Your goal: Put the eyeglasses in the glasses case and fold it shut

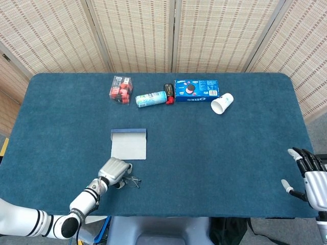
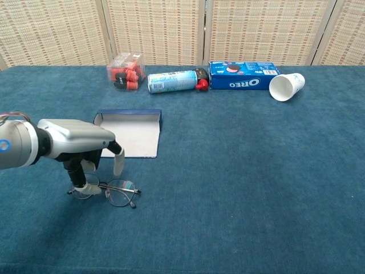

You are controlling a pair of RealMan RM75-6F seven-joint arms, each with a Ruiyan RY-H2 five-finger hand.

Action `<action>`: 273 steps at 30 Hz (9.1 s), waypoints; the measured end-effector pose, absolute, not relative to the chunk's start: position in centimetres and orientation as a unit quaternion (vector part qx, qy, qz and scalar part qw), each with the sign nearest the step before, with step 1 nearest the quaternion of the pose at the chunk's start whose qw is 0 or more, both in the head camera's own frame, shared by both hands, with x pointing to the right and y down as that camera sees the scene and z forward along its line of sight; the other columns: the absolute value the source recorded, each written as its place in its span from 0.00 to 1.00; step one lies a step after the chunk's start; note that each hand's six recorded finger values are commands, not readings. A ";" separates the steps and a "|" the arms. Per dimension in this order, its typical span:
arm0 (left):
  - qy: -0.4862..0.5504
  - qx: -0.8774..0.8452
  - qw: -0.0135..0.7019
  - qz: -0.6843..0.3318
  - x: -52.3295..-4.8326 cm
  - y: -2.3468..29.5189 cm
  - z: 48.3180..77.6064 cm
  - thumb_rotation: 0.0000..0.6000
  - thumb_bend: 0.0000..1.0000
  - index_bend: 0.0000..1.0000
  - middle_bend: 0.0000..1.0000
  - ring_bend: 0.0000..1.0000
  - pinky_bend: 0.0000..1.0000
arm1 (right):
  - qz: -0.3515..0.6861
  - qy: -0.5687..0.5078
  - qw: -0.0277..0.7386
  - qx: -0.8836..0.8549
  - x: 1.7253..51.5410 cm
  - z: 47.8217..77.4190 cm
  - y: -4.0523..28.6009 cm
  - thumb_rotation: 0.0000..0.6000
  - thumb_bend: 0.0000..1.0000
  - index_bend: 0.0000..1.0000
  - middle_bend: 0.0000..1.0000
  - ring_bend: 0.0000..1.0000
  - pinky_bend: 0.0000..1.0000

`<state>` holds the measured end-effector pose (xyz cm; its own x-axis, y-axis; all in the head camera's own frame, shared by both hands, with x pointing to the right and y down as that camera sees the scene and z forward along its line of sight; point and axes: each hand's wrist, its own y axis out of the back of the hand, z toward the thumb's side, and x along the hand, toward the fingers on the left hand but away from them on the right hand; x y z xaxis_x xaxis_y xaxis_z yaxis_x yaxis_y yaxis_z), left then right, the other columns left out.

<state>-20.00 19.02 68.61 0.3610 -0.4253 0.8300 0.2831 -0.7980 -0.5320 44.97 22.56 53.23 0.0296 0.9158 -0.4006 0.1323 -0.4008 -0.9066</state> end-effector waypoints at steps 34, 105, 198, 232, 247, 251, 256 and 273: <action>0.056 -0.761 0.298 -0.574 -20.1 19.2 70.1 1.00 0.40 0.54 1.00 1.00 1.00 | 0.561 -0.421 0.346 -0.623 45.3 53.3 22.8 1.00 0.25 0.10 0.11 0.08 0.11; 0.172 -0.680 0.388 -0.598 -15.3 8.4 72.2 1.00 0.46 0.59 1.00 1.00 1.00 | 0.562 -0.424 0.340 -0.624 46.1 53.5 23.0 1.00 0.25 0.10 0.11 0.08 0.11; 0.197 -0.562 0.481 -0.643 -18.4 4.0 75.9 1.00 0.21 0.08 1.00 1.00 1.00 | 0.572 -0.427 0.337 -0.614 46.3 53.0 23.4 1.00 0.25 0.10 0.11 0.09 0.11; 0.229 -0.681 0.473 -0.510 -21.0 10.8 68.5 1.00 0.21 0.00 0.00 0.00 0.07 | 0.561 -0.420 0.341 -0.627 45.6 53.4 23.2 1.00 0.25 0.10 0.11 0.09 0.11; 0.192 -0.687 0.512 -0.480 -23.5 13.8 70.4 1.00 0.21 0.00 0.00 0.00 0.00 | 0.558 -0.417 0.343 -0.630 45.3 53.5 23.1 1.00 0.25 0.10 0.11 0.09 0.11; 0.172 -0.681 0.519 -0.488 -23.6 14.4 71.5 1.00 0.21 0.00 0.00 0.00 0.00 | 0.560 -0.417 0.343 -0.628 45.3 53.4 23.1 1.00 0.25 0.10 0.11 0.09 0.11; 0.160 -0.680 0.518 -0.494 -23.8 15.0 72.3 1.00 0.21 0.00 0.00 0.00 0.00 | 0.560 -0.416 0.343 -0.629 45.2 53.5 23.1 1.00 0.25 0.10 0.11 0.09 0.11; 0.149 -0.672 0.512 -0.514 -24.1 15.1 73.9 1.00 0.21 0.00 0.00 0.00 0.00 | 0.561 -0.418 0.344 -0.627 45.3 53.3 23.2 1.00 0.25 0.10 0.11 0.09 0.11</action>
